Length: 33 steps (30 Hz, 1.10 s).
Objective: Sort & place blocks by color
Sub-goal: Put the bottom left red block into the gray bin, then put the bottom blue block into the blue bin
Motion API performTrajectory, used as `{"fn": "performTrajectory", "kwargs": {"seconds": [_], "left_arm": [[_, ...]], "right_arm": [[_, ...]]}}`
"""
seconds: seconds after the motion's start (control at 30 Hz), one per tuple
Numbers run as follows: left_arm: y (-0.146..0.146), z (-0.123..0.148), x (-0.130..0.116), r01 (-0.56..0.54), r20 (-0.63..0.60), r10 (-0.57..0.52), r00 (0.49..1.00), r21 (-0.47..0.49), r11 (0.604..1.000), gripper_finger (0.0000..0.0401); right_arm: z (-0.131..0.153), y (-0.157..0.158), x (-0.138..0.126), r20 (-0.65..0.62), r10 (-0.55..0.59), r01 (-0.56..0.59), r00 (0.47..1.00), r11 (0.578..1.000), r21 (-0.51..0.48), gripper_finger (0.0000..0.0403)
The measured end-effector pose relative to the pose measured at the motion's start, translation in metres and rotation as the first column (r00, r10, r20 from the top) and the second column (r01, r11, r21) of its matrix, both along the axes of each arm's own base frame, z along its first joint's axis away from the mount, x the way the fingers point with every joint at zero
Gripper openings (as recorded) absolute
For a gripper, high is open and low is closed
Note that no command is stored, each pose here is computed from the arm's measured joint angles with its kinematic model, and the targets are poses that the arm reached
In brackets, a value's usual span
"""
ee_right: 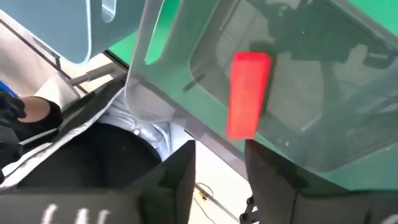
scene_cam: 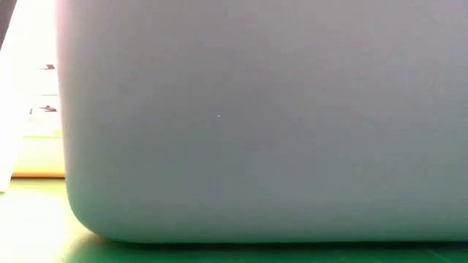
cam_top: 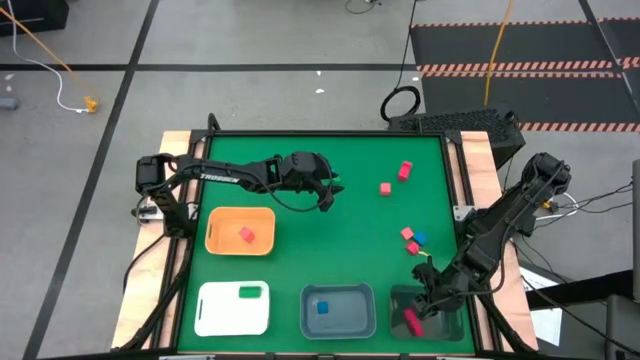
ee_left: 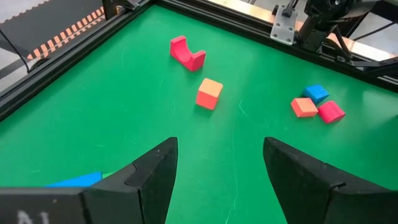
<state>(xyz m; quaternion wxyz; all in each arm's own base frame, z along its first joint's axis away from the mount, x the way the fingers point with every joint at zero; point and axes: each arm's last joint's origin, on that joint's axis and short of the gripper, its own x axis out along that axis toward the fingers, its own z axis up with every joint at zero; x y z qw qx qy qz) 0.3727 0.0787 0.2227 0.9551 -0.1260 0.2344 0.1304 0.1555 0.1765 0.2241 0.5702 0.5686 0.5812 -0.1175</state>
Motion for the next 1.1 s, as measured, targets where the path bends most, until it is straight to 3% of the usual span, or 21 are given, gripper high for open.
{"fn": "performTrajectory", "kwargs": {"seconds": [0.2,0.4,0.57,0.73,0.83,0.93,1.1], "left_arm": [[0.000,0.000,0.000,-0.001,0.001,0.001,1.000,0.000,1.000,0.0239],[0.000,0.000,0.000,0.003,0.003,-0.003,1.000,0.007,1.000,0.0239],[0.002,0.000,0.000,0.004,0.001,-0.004,1.000,0.018,1.000,0.0239],[0.009,0.001,-0.002,-0.015,0.002,0.014,1.000,0.018,1.000,0.0239],[0.012,0.001,-0.002,-0.024,0.003,0.024,1.000,0.016,1.000,0.0239],[0.013,0.000,-0.003,-0.027,0.003,0.027,1.000,0.015,1.000,0.0239],[0.013,0.001,-0.003,-0.027,0.003,0.027,1.000,0.015,1.000,0.0239]], "right_arm": [[0.003,-0.013,0.001,-0.019,-0.040,0.040,0.999,0.999,-0.023,0.0166],[0.022,-0.037,0.005,0.173,-0.055,0.066,0.983,0.996,-0.059,0.0161],[0.031,-0.067,0.001,0.272,-0.061,0.125,0.960,0.966,-0.226,0.0156],[0.026,-0.097,-0.009,0.203,-0.049,0.139,0.978,0.881,-0.452,0.0156],[0.017,-0.110,-0.014,0.109,-0.070,0.118,0.992,0.838,-0.533,0.0156],[-0.001,-0.119,-0.015,0.033,-0.075,0.081,0.997,0.843,-0.531,0.0168],[-0.030,-0.128,-0.012,0.044,-0.054,0.068,0.998,0.850,-0.522,0.0206]]}}
